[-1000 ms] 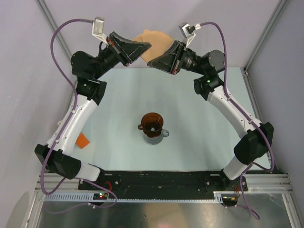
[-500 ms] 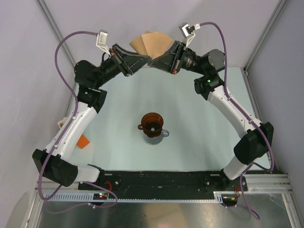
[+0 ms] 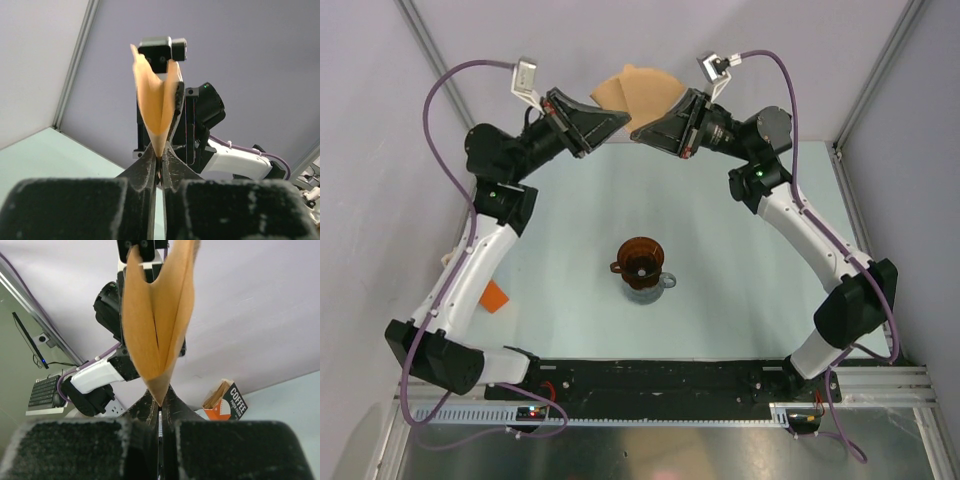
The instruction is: Place the coffee filter in the dripper
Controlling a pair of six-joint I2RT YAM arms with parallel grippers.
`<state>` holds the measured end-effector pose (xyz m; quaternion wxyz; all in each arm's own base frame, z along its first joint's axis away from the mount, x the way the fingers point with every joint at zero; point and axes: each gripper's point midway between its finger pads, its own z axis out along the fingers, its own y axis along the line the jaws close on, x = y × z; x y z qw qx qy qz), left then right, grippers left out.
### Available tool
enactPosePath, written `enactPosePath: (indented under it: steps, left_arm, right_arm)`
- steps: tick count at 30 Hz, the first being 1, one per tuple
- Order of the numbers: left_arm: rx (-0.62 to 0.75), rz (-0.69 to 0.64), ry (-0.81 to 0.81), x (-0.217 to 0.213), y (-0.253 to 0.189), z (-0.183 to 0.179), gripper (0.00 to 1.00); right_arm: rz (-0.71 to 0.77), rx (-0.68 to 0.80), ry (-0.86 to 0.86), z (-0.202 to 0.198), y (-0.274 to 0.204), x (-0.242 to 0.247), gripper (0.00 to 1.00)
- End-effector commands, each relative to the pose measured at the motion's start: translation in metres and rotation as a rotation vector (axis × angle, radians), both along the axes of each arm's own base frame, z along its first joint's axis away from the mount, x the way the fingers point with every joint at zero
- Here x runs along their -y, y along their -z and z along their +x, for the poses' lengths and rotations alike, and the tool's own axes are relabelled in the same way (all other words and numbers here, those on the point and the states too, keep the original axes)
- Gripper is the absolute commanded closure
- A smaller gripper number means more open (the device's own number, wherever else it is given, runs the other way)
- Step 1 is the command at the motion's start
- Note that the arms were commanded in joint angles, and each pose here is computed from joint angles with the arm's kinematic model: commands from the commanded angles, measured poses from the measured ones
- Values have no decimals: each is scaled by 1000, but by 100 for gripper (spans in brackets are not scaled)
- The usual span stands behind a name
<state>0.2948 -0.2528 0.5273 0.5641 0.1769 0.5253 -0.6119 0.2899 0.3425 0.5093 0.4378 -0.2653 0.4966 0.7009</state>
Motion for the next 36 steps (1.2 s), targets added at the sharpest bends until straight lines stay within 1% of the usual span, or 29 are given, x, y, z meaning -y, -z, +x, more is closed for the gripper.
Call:
enactPosePath:
  steps: [1,4,8,11,13,15,16,18,22,25,28,31,33,36]
  left_arm:
    - [146,-60,-71,-24,-51,-11,91]
    - [159,-63,-83,-28,-57,-9,89]
    - [176,-67,-101,-35,-65,-6,92]
    - [215,-67,-135,-45,-76,-4,92]
    - [247,-63,-169,-53,-83,-1,83]
    - [258,-59,-192,-59,-84,2,63]
    - [251,-51,-197,-61,-80,5,52]
    - [228,-35,-190,-61,-68,6,37]
    - [184,0,-151,-55,-40,-3,17]
    - [167,19,-105,-44,-24,-13,6]
    - [170,30,-62,-29,-15,-23,1]
    - [163,20,-42,-19,-14,-25,2]
    - [158,8,-35,-15,-18,-24,4]
    - [158,-14,-20,-10,-26,-22,14]
  right_arm:
    - [23,76,-6,-20,-17,10,100]
    - [26,81,-5,-21,-18,11,100]
    - [25,85,-6,-23,-17,13,100]
    - [23,85,-3,-24,-15,14,100]
    - [22,93,0,-24,-15,15,100]
    - [26,106,10,-24,-17,16,100]
    - [28,113,16,-23,-18,17,100]
    - [35,128,27,-23,-22,19,100]
    - [44,142,44,-21,-26,20,100]
    - [48,144,47,-20,-29,19,100]
    - [46,145,33,-22,-29,15,100]
    - [44,148,18,-25,-29,12,100]
    - [40,151,6,-28,-28,10,100]
    - [34,151,-5,-32,-26,9,100]
